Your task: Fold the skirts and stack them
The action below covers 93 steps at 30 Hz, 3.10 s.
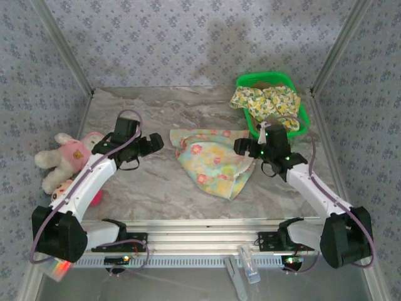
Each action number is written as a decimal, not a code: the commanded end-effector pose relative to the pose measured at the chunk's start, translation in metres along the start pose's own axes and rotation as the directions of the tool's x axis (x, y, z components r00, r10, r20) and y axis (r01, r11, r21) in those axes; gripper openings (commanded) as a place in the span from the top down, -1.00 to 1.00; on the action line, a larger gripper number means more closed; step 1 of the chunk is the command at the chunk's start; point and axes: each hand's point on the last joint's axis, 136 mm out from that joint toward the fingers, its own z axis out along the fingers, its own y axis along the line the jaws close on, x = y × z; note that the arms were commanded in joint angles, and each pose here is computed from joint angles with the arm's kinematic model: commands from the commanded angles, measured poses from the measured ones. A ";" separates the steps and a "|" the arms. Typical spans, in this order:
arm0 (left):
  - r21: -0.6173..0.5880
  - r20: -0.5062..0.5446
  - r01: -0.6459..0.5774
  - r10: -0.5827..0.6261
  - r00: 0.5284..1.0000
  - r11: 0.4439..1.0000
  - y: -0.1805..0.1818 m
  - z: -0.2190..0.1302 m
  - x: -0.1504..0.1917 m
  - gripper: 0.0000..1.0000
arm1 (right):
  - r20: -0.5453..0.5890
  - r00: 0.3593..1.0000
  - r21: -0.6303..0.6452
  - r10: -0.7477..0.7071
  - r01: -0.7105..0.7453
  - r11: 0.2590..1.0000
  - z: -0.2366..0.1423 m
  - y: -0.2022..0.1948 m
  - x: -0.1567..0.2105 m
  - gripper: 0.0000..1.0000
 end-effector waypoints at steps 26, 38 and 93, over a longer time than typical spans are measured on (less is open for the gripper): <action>0.036 -0.181 0.097 -0.089 0.979 0.995 0.013 0.038 0.060 -0.99 | -0.152 0.986 -0.374 -0.065 0.003 0.927 0.014 0.106 0.108 0.39; -0.071 0.078 0.118 -0.113 0.991 0.990 0.054 -0.032 -0.010 -0.99 | 0.025 0.983 -0.645 -0.184 0.156 0.748 -0.031 0.270 0.012 1.00; -0.132 -0.226 0.256 -0.281 0.933 0.958 0.065 0.013 0.085 -0.99 | -0.322 -0.006 -0.421 -0.947 0.897 0.137 -0.002 0.044 0.058 0.47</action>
